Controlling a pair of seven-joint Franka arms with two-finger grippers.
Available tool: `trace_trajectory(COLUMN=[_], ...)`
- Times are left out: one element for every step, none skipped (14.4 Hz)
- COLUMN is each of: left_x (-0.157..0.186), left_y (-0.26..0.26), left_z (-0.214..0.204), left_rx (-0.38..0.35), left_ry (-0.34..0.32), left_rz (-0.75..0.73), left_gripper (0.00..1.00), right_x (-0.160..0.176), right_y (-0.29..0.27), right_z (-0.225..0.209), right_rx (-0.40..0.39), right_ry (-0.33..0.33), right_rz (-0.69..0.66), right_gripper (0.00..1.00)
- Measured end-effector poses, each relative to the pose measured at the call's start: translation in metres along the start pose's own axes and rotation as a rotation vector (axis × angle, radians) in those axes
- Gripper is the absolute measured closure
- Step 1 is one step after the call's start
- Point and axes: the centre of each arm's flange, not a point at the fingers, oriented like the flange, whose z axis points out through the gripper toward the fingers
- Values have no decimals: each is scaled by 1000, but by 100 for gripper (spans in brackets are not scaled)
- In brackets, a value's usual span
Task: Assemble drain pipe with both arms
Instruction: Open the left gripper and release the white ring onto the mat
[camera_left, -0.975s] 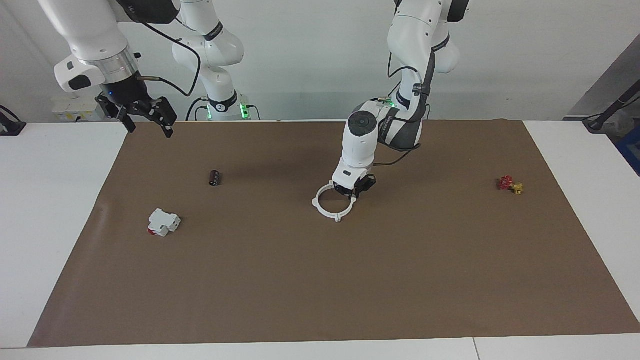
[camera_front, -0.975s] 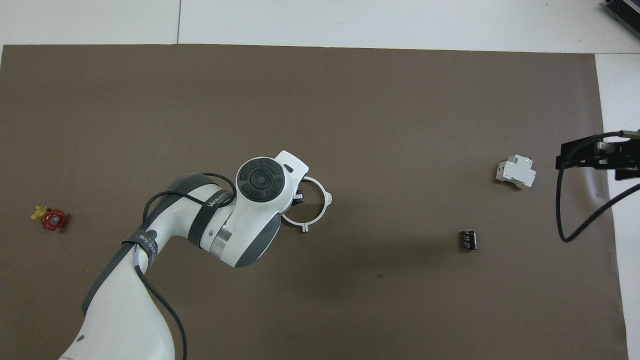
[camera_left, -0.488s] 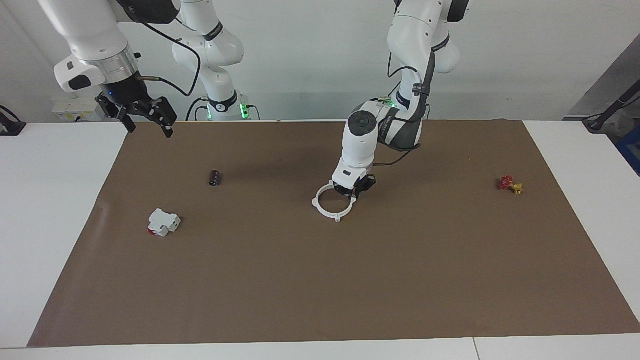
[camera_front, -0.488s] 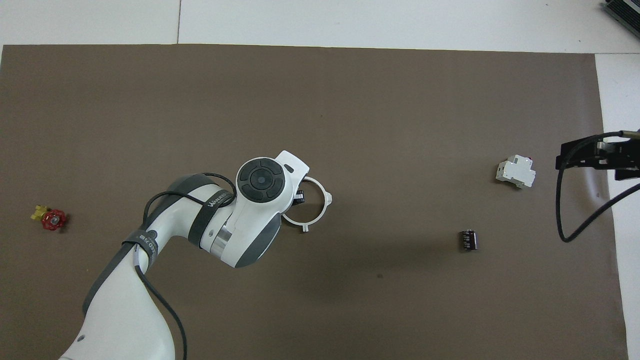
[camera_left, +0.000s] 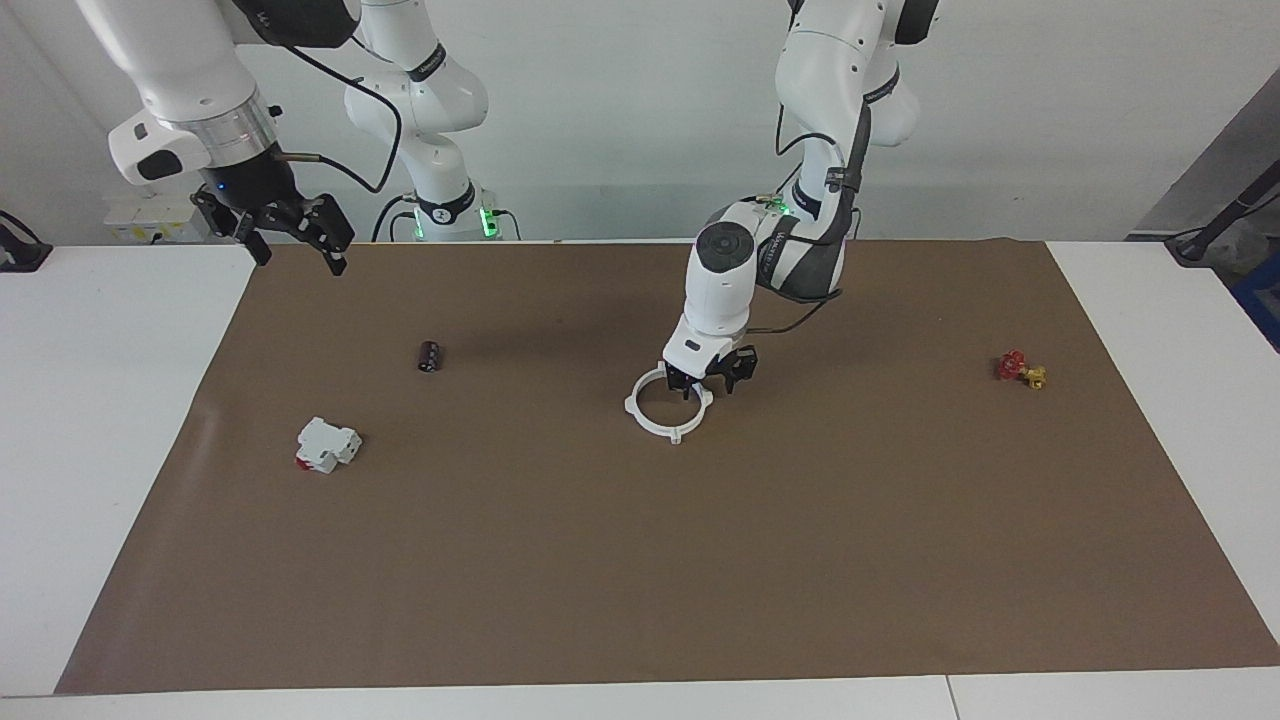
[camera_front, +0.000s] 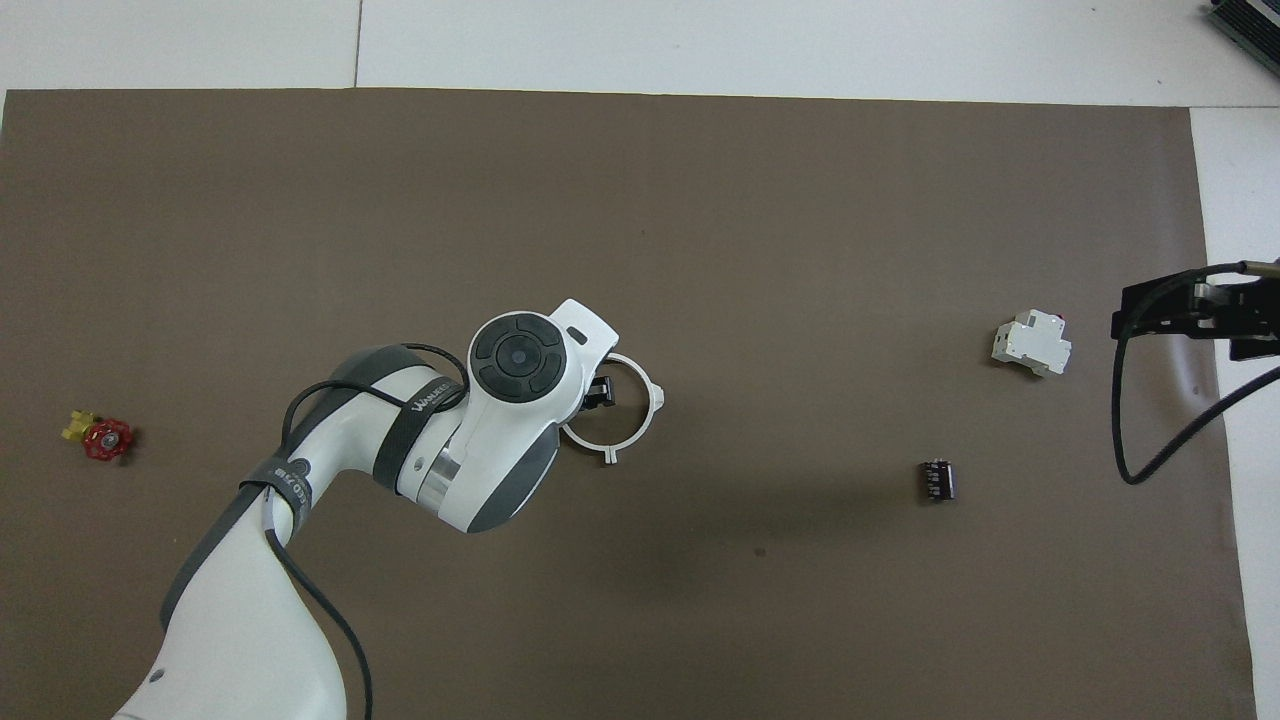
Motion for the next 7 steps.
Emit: trace_trajectory(left_x=[6,12,17,22,29,36,43], left_y=[-4,-8,-14,-21,-30,-39,-49], left_z=[-4,-7,-9,-9,-10,-10,-10], left_rx=[-9,-15,-18,-19,-22,-27,-31], left_ry=[13,22,27,31,37,45,54], left_rz=[-3,5,19,31,33,26,16], left_gripper=[1,1,1,1,1,1,1], right_x=[0,0,0,0,0,0,0], right_y=[0,0,0,0,0,0,0], right_z=[0,0,0,0,0,0,0], right_rx=[0,0,0,0,0,0,0], right_ry=[0,0,0,0,0,0,0], right_rz=[0,0,0,0,0,0,0], right_gripper=[0,0,0,0,0,0,0])
